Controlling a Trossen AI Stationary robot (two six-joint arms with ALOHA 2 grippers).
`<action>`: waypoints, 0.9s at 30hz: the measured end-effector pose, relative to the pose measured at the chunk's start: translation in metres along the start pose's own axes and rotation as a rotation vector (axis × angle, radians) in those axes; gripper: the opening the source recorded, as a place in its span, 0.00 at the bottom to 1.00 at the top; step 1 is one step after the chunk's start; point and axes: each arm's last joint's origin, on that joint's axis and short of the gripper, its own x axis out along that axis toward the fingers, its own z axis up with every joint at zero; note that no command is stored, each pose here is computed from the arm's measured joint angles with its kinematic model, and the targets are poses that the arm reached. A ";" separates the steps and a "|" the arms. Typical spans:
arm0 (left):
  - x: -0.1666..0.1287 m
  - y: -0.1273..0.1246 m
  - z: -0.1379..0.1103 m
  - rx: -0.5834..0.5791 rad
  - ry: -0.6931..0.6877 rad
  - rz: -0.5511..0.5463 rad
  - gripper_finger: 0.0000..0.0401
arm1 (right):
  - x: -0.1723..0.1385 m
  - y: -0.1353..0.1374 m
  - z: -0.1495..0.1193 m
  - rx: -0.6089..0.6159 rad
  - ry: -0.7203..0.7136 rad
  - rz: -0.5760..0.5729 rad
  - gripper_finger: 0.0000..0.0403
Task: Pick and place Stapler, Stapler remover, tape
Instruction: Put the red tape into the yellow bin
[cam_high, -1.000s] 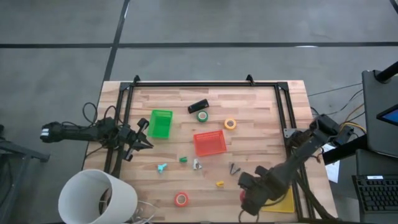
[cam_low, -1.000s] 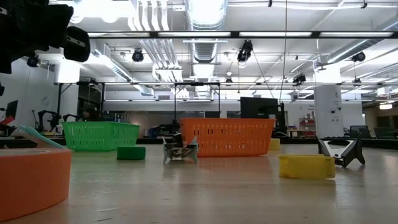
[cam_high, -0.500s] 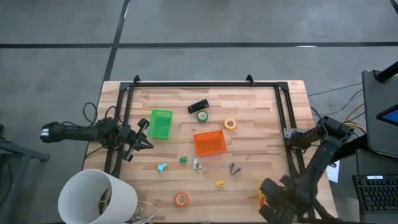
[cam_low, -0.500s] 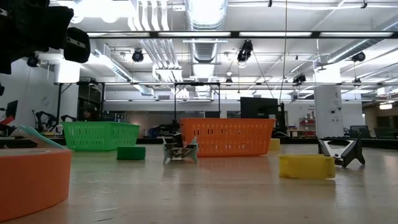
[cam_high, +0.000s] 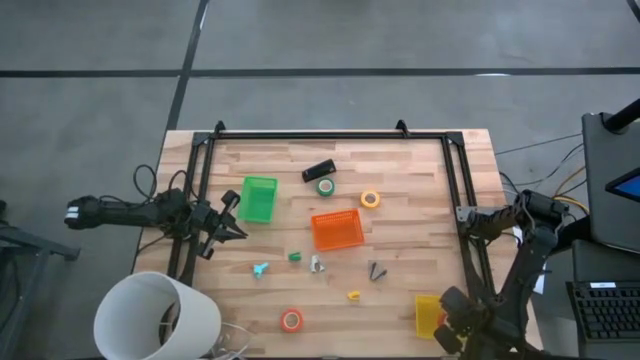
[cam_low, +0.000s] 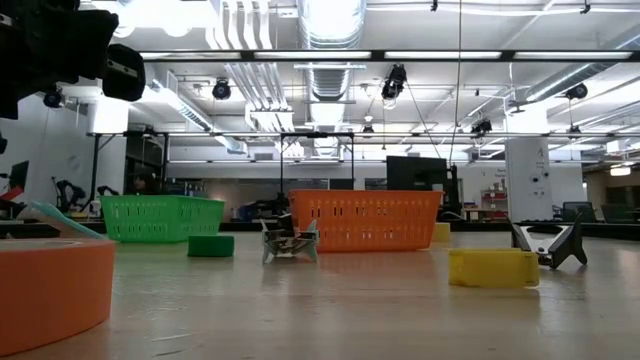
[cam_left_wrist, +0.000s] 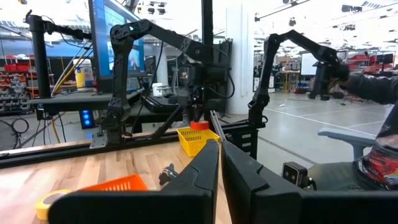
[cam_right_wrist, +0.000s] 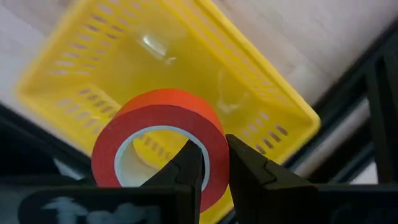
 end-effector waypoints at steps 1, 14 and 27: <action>0.000 0.000 0.000 0.000 0.000 0.000 0.06 | 0.002 -0.002 -0.001 -0.001 0.000 -0.008 0.13; 0.000 0.000 0.000 0.000 0.000 0.000 0.06 | 0.032 -0.013 0.003 -0.012 -0.015 -0.053 0.13; 0.000 0.000 0.000 0.000 0.000 0.000 0.06 | 0.039 -0.013 0.005 -0.026 -0.013 -0.043 0.13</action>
